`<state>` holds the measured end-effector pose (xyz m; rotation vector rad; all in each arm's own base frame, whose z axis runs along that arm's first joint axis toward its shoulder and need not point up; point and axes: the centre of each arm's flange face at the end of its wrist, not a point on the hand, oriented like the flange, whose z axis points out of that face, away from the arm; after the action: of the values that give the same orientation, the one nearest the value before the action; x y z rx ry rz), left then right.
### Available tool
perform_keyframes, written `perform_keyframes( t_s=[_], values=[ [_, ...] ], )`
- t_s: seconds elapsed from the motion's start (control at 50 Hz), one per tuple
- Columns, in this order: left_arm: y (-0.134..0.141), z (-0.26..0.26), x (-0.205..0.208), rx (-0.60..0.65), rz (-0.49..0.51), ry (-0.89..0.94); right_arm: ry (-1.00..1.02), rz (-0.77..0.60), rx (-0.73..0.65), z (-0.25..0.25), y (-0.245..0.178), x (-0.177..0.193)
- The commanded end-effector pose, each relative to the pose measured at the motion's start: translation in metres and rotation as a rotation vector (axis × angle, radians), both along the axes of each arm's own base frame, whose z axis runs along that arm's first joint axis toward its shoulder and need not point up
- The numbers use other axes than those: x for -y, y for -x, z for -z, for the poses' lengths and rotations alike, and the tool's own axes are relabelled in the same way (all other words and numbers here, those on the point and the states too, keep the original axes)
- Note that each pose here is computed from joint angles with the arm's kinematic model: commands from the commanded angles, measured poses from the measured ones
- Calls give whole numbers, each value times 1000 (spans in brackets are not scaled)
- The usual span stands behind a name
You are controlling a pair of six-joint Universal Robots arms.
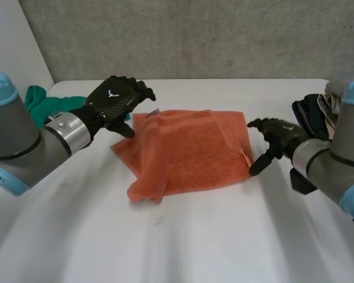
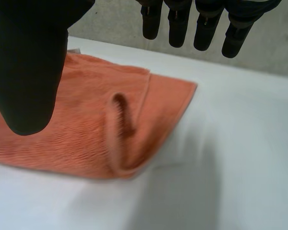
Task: Fold the laundry.
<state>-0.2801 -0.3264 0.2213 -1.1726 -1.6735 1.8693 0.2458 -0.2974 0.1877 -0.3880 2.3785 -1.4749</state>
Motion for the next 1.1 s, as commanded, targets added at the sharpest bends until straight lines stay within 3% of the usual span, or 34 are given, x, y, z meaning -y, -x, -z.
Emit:
perform_keyframes(
  t_s=[0.02,0.26,0.4,0.48,0.56,0.68,0.8,0.9,1.1],
  values=[
    [15,28,27,65,86,-26,-98,3,78,25,-13,-13],
    [40,98,30,217,181,-30,-54,39,3,69,-29,4],
    [49,108,17,265,221,0,-4,11,-14,73,-39,11],
    [47,84,16,282,162,58,80,27,-7,53,-36,20],
    [42,31,14,235,37,136,263,53,-17,7,-23,40],
    [27,-64,-15,-10,-113,232,584,46,-122,-81,-12,63],
    [9,-126,-49,-235,-176,343,837,-31,-48,-159,-28,67],
    [3,-117,-49,-204,-237,302,897,-173,-7,-158,-54,77],
    [1,-12,-41,-5,-302,-54,902,-286,15,-85,-107,107]
  ],
)
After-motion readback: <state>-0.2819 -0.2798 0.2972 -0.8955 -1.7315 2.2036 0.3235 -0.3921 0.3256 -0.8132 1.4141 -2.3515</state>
